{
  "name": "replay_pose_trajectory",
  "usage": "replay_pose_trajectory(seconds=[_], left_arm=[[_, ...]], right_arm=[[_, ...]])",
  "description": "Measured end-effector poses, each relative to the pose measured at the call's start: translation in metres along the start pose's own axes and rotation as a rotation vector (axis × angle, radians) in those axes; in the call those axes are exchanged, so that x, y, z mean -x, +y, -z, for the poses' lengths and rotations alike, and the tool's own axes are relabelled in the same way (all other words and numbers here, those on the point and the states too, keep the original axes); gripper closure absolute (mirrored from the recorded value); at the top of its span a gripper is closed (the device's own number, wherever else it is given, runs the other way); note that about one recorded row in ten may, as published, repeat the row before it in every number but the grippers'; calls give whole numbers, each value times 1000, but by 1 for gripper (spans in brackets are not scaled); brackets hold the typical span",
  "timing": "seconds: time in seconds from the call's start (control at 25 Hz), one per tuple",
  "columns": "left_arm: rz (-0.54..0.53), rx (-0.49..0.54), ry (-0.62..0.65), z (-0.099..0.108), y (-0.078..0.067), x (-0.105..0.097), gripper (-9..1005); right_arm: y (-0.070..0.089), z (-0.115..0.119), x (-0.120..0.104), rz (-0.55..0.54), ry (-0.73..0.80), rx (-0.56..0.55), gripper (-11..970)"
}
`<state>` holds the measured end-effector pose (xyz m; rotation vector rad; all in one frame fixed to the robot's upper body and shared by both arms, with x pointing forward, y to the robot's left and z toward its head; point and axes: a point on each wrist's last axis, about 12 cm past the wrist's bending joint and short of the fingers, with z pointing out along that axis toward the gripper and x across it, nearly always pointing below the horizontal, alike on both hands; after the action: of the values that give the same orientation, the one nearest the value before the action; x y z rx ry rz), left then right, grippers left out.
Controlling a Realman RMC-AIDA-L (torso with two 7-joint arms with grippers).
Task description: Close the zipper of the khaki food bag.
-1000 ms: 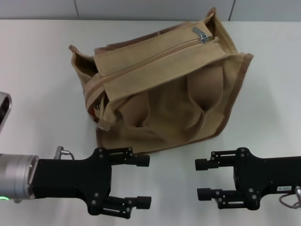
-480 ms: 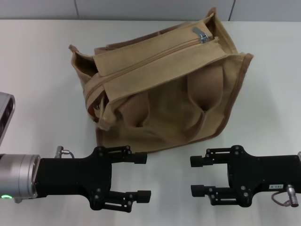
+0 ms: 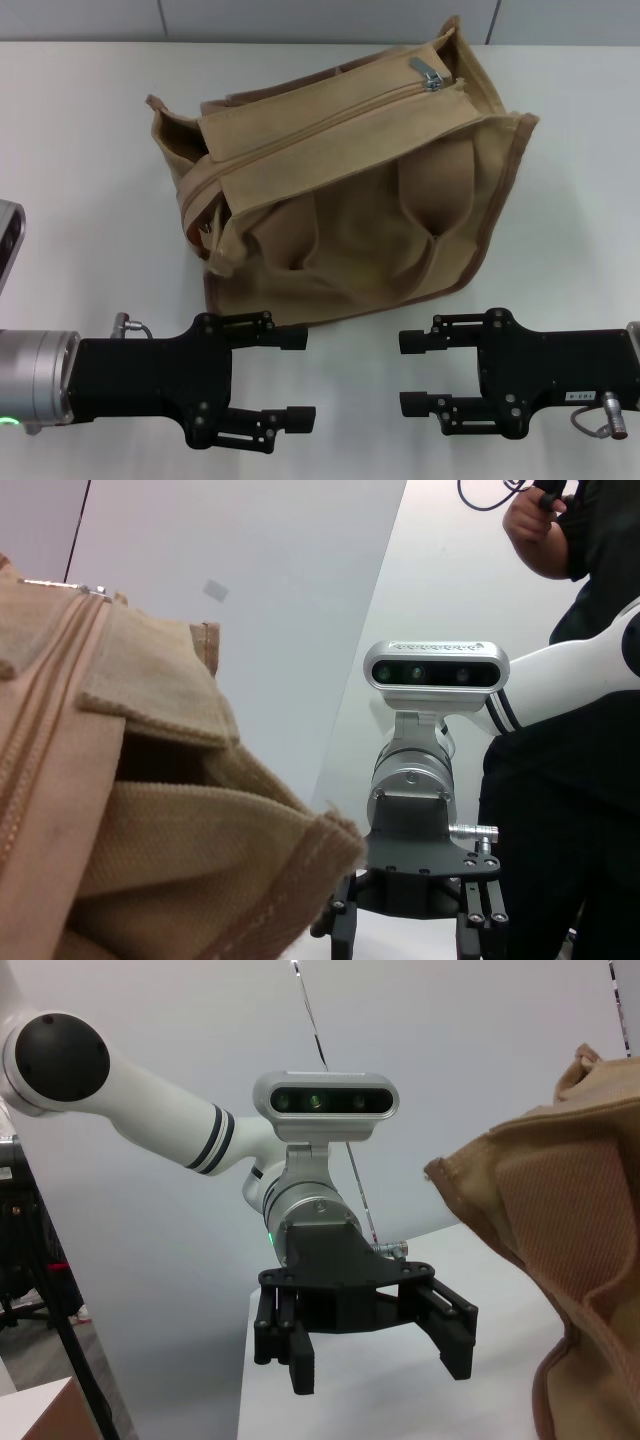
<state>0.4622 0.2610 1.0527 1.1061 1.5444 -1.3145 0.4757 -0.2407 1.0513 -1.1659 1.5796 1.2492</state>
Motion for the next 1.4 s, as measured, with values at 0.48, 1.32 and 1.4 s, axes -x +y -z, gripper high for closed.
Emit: replay_pose_trajectory(seconds=[0.48,1.32,1.4], left_arm=[[2,0,0,0,-1,-1,169],[2,-1,-1,0,-1,0,169],[2,-1,-1,0,-1,0,169]], right_arm=[[0,0,0,-1,-1,0,335],[0,0,1,1,-5,2,335],[0,0,1,1,-6,2,335]])
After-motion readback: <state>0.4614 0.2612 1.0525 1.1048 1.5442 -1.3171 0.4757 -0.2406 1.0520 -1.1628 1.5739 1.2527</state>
